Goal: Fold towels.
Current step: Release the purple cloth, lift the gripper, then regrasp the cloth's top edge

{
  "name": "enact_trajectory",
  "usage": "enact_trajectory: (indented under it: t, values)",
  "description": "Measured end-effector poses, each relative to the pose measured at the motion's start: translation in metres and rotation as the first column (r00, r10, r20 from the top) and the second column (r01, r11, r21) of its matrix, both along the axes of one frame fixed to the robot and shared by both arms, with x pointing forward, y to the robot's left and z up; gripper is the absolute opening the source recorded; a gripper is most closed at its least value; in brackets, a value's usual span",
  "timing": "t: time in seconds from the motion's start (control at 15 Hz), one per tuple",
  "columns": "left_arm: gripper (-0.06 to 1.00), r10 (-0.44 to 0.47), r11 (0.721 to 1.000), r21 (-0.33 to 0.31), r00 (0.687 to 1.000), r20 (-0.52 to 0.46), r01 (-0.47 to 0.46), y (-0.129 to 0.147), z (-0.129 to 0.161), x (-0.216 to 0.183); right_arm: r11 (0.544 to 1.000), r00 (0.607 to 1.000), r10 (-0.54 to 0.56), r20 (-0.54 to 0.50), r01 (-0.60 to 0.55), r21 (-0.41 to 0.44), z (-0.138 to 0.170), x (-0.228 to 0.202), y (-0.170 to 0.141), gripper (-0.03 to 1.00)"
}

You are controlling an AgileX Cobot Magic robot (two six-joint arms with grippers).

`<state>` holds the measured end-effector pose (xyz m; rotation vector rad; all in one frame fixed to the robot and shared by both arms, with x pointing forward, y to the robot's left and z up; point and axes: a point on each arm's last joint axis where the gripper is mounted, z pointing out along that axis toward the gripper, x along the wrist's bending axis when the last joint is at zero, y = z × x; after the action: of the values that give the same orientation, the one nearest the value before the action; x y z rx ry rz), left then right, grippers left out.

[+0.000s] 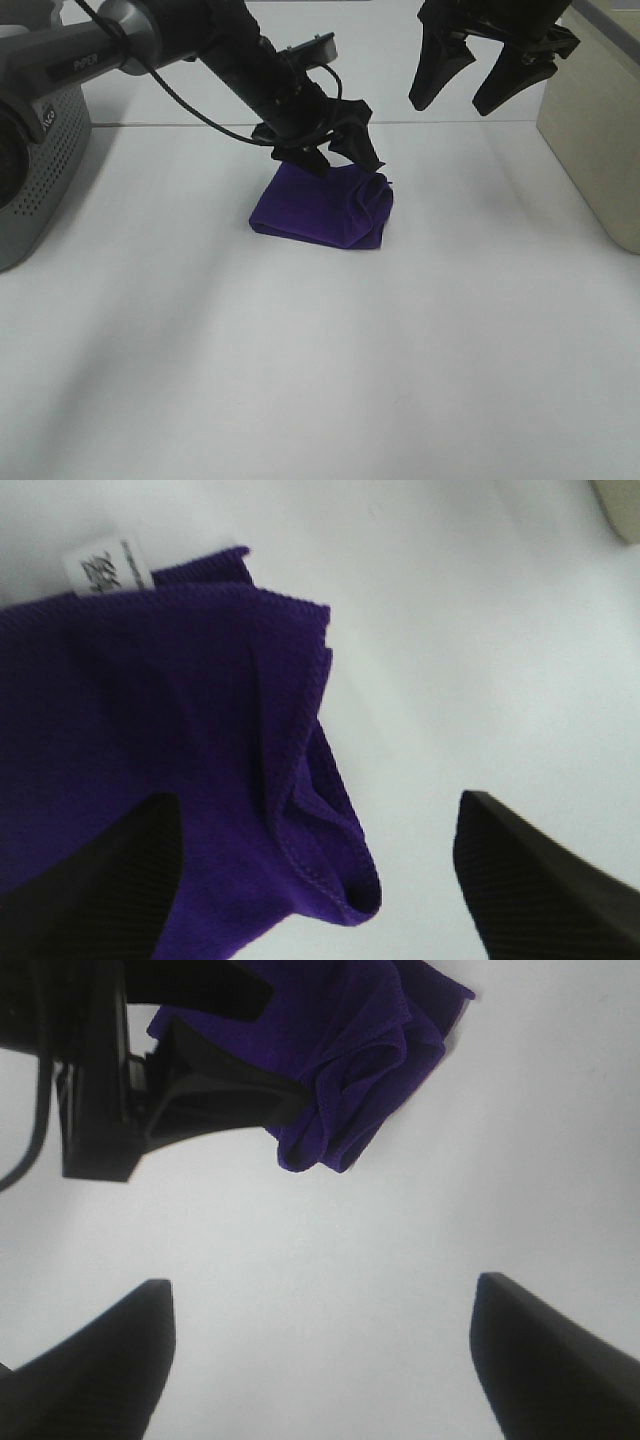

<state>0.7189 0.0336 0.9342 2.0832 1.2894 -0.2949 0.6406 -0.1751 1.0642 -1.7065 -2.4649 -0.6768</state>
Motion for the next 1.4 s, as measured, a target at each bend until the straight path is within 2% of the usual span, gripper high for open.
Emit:
enact_trajectory:
  t: [0.13,0.2,0.27,0.4,0.47,0.6,0.87,1.07,1.27,1.4]
  values:
    - [0.7,0.022,1.0,-0.008,1.0,0.023,-0.022,0.017,0.012,0.01,1.0,1.0,0.0,0.005,0.0,0.001,0.002,-0.001,0.0,0.79]
    - [0.7,0.045,0.999,-0.004,0.999,0.012,-0.045,0.034,0.018,0.016,1.0,1.0,0.0,0.019,0.0,0.004,0.008,-0.003,-0.001,0.79]
    - [0.7,0.055,0.999,-0.003,0.999,0.002,-0.055,0.039,0.019,0.018,1.0,1.0,0.0,0.022,0.0,0.005,0.01,-0.004,-0.001,0.79]
    - [0.7,0.08,0.995,0.064,0.996,-0.039,-0.077,0.058,0.012,0.021,1.0,0.999,0.0,0.04,0.0,0.009,0.017,-0.007,-0.002,0.79]
    - [0.7,0.087,0.992,0.092,0.995,-0.05,-0.082,0.058,0.005,0.021,1.0,0.999,0.0,0.042,-0.001,0.01,0.018,-0.008,-0.002,0.79]
    - [0.7,0.077,0.991,0.112,0.995,-0.058,-0.07,0.042,-0.015,0.018,1.0,0.999,0.0,0.051,0.0,0.012,0.022,-0.009,-0.002,0.79]
    - [0.68,0.037,0.99,0.136,0.999,0.026,-0.04,-0.001,-0.035,0.008,1.0,0.996,0.0,0.086,-0.001,0.02,0.037,-0.016,-0.004,0.79]
    - [0.66,0.01,0.991,0.135,0.999,0.053,-0.017,-0.028,-0.051,-0.003,1.0,0.995,-0.001,0.099,-0.001,0.023,0.042,-0.019,-0.004,0.79]
    - [0.66,0.012,0.998,0.063,0.998,0.066,-0.016,-0.055,-0.053,-0.013,1.0,0.994,-0.001,0.106,-0.002,0.024,0.045,-0.02,-0.005,0.79]
    - [0.66,0.001,0.999,0.039,0.998,0.061,-0.003,-0.067,-0.052,-0.02,1.0,0.994,-0.001,0.108,-0.002,0.025,0.046,-0.021,-0.005,0.79]
